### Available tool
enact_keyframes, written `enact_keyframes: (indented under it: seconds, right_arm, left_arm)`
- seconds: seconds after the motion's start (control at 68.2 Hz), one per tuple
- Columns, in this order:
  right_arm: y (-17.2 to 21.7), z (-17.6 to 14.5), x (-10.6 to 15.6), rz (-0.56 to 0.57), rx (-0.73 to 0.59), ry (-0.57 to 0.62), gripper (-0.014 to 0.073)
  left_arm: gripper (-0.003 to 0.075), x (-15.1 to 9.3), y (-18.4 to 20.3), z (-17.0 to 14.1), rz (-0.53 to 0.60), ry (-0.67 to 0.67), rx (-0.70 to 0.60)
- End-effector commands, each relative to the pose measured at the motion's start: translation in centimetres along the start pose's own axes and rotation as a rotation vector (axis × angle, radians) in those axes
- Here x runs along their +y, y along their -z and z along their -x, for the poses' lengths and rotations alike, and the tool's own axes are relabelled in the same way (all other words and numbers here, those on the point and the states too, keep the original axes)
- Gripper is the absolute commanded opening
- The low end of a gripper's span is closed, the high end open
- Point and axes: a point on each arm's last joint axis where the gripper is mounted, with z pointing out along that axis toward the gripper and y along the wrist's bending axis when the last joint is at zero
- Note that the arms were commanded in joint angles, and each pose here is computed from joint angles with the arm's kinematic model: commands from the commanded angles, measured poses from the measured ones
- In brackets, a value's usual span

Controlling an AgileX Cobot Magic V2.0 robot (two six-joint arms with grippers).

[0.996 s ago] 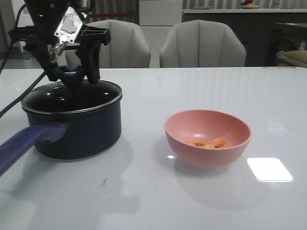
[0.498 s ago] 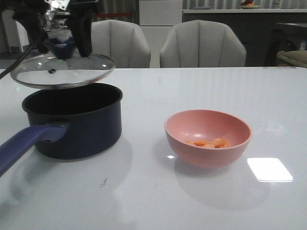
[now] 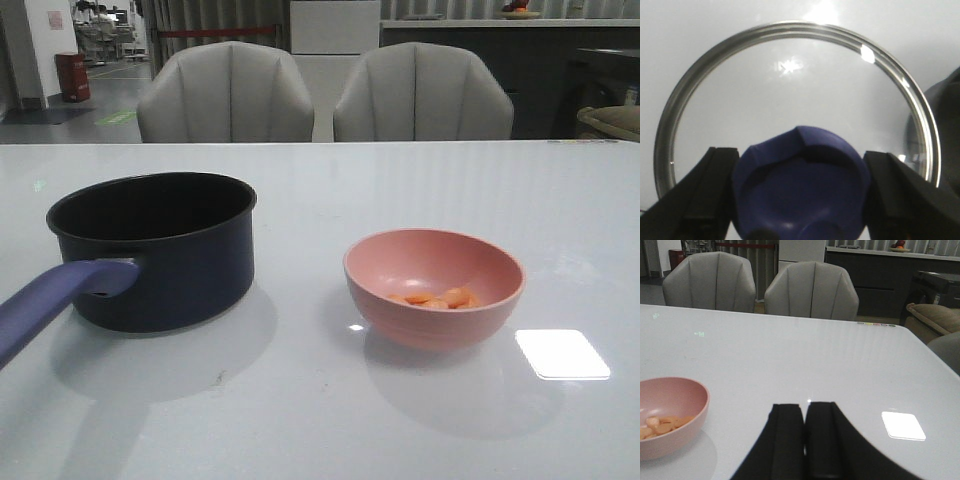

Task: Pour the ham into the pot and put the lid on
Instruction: 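Lift the glass lid off the saucepan with the left gripper and set it aside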

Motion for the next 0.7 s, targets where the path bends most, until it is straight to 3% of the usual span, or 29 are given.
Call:
enact_keyframes:
  seconds: [0.0, 0.176, 0.557, 0.689]
  right_arm:
    - [0.2, 1.1, 0.0, -0.006, -0.110, 0.013, 0.0146]
    - [0.2, 1.1, 0.0, -0.006, -0.110, 0.013, 0.0146]
    - [0.2, 1.1, 0.0, -0.006, -0.110, 0.013, 0.0146]
    - [0.2, 1.1, 0.0, -0.006, -0.110, 0.013, 0.0146]
  left_arm:
    - [0.0280, 1.8, 0.6, 0.2, -0.003, 0.040, -0.102]
    - [0.0280, 2.5, -2.7, -1.0, -0.027, 0.063, -0.073]
    - [0.0287, 1.5, -10.5, -2.1, -0.038, 0.017, 0.102]
    - [0.0349, 1.3, -12.7, -2.6, -0.035, 0.009, 0.154]
